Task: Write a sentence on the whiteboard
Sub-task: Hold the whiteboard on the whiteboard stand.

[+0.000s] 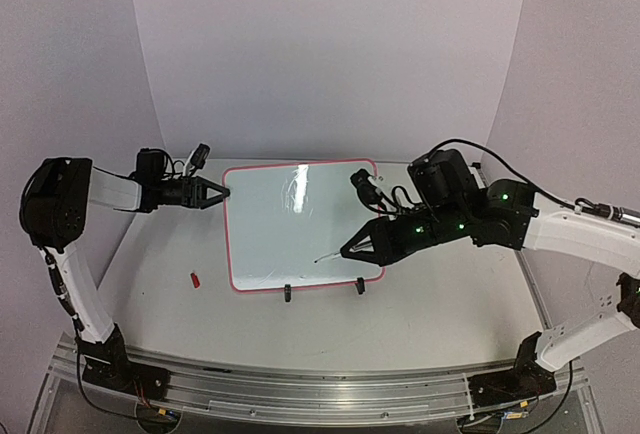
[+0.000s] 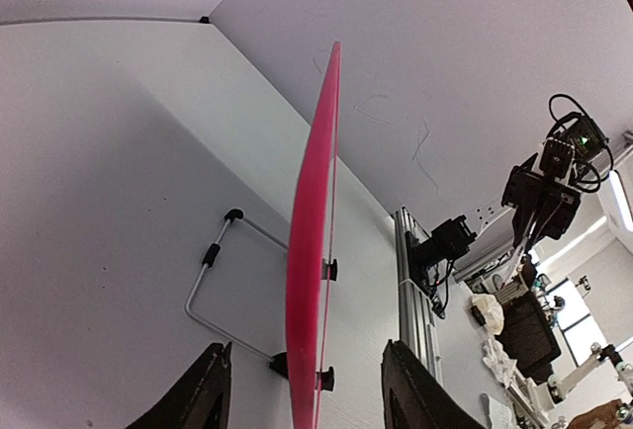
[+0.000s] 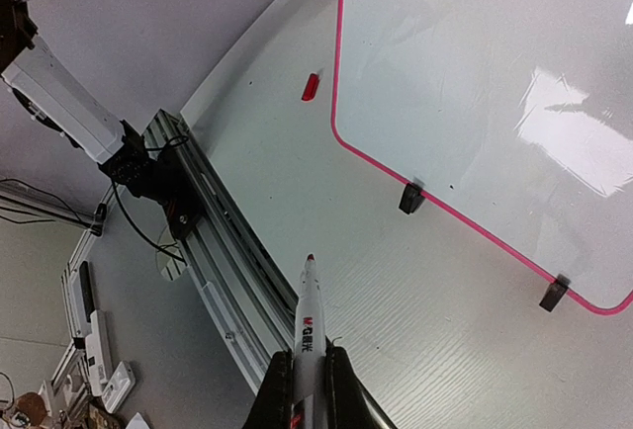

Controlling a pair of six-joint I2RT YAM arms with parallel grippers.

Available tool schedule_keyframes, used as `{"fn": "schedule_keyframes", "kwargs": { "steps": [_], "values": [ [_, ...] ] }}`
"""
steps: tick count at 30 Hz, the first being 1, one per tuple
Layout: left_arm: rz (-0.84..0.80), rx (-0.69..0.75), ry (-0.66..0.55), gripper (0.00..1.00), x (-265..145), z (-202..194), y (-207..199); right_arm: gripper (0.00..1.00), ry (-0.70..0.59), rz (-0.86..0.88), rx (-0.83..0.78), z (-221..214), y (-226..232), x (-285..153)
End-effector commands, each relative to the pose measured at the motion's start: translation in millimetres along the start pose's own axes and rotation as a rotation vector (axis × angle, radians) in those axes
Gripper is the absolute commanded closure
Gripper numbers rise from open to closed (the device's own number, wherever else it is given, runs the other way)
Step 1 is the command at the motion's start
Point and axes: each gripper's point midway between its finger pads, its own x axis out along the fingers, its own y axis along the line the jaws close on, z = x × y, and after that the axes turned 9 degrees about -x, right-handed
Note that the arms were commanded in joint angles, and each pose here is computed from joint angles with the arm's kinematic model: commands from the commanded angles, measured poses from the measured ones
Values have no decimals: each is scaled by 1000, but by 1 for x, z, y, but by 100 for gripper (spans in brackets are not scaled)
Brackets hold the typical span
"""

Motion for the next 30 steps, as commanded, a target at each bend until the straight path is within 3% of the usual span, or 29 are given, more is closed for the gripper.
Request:
{"fn": "schedule_keyframes", "kwargs": {
  "steps": [1,17,23,30],
  "values": [
    [-60,88,19,55,5,11,-12,100,-53,36,-27,22,12,-3],
    [-115,160,61,99,13,0,-16,100,-51,27,-14,22,9,3],
    [-107,232,90,100,24,-11,-22,100,-53,0,-22,23,3,6],
    [-81,193,111,100,29,-26,-16,100,-90,-58,-116,43,-1,24]
  ]
}}
